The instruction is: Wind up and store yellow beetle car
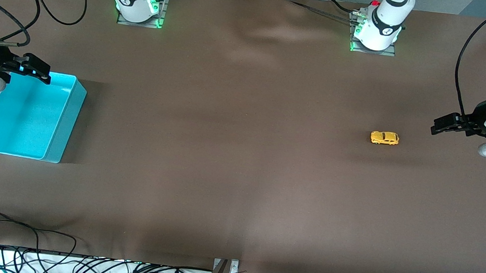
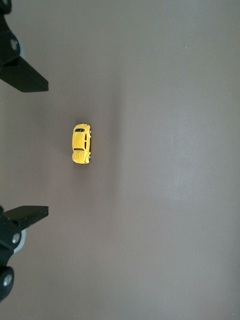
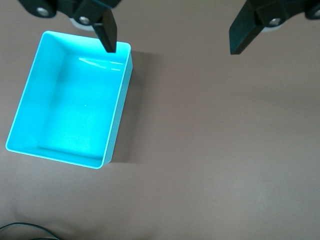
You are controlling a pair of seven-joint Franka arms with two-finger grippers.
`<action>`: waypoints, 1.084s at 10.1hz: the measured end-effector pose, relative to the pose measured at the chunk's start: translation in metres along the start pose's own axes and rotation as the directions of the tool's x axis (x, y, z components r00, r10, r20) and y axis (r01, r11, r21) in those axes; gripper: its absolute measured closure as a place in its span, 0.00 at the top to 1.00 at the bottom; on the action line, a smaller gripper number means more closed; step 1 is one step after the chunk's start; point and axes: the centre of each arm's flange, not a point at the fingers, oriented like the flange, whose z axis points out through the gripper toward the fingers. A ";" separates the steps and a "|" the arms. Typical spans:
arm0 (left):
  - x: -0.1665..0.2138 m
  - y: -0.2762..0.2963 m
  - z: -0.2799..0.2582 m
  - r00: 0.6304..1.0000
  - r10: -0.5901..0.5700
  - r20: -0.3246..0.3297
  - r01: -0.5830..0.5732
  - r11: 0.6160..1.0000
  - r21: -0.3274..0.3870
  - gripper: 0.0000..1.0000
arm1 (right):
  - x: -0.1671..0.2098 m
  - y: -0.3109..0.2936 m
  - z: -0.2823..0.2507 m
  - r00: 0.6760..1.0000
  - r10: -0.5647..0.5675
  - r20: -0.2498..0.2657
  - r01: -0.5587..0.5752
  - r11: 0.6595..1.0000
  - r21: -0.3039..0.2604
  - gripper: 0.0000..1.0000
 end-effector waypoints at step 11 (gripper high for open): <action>0.005 -0.010 0.025 0.997 -0.013 0.077 0.012 1.000 0.004 1.00 | 0.002 0.006 0.003 0.997 -0.078 0.000 0.078 0.997 -0.007 1.00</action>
